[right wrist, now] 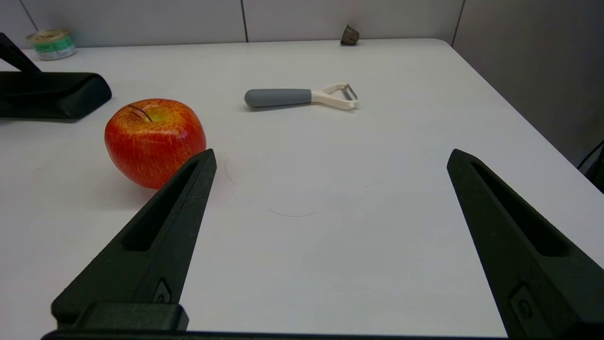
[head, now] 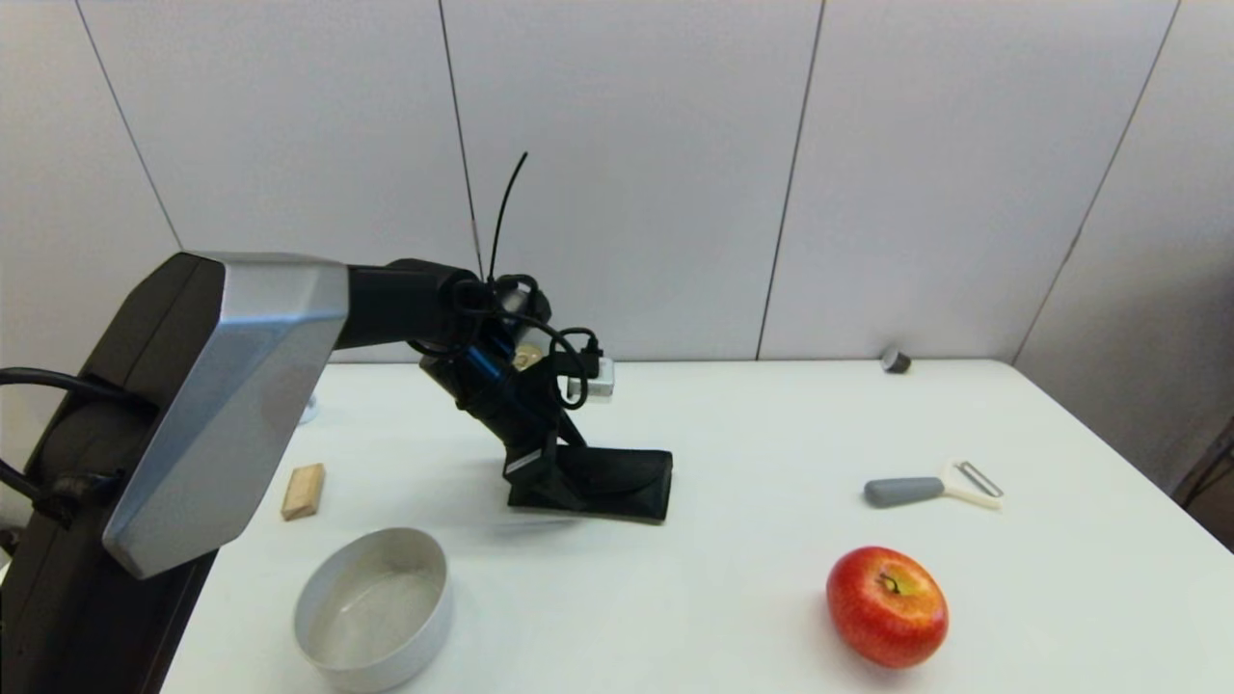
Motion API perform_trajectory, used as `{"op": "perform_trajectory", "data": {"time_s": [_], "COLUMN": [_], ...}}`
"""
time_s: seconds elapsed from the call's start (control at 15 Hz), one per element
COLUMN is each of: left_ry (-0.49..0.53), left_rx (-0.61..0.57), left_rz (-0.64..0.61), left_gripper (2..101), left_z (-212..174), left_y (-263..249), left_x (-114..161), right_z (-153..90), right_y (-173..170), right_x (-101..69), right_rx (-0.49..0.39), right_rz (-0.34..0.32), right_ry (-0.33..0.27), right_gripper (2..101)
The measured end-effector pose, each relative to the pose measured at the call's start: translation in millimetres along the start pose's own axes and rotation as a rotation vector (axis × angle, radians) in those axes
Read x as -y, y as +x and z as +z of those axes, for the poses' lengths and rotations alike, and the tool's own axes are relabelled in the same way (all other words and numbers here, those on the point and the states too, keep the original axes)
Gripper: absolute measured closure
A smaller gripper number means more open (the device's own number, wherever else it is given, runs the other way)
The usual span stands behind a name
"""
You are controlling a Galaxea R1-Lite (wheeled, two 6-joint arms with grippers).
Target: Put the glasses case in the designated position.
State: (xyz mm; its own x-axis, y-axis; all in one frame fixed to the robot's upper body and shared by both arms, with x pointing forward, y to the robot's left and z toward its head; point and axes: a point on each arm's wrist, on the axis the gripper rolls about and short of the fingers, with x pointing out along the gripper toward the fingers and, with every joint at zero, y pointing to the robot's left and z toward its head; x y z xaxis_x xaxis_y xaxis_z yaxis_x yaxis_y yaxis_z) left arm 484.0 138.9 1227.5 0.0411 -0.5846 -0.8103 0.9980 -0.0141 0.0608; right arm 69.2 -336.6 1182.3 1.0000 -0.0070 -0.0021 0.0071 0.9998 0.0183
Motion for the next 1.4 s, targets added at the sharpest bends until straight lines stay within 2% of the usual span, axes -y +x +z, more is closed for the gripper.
{"op": "perform_trajectory", "data": {"time_s": [0.13, 0.27, 0.8, 1.13, 1.4], "left_ry": [-0.001, -0.002, -0.040, -0.054, -0.151], "left_rx": [0.000, 0.001, 0.020, 0.079, 0.105], "left_rz": [0.000, 0.002, 0.053, 0.147, 0.251], "left_gripper": [48.2, 57.0, 77.1, 80.8, 85.3], "left_z": [-0.4, -0.3, 2.9, 20.3, 30.8], "left_y": [-0.3, -1.3, -22.1, -55.9, -97.5], "left_x": [-0.2, -0.2, -0.7, 5.9, 17.3], "right_z": [0.0, 0.0, 0.0, 0.0, 0.0], "right_y": [0.0, 0.0, 0.0, 0.0, 0.0], "right_x": [0.0, 0.0, 0.0, 0.0, 0.0], "right_rx": [0.000, 0.000, 0.000, 0.000, 0.000], "right_rz": [0.000, 0.000, 0.000, 0.000, 0.000], "right_ry": [0.000, 0.000, 0.000, 0.000, 0.000], "right_gripper": [5.2, 5.2, 5.2, 5.2, 5.2]}}
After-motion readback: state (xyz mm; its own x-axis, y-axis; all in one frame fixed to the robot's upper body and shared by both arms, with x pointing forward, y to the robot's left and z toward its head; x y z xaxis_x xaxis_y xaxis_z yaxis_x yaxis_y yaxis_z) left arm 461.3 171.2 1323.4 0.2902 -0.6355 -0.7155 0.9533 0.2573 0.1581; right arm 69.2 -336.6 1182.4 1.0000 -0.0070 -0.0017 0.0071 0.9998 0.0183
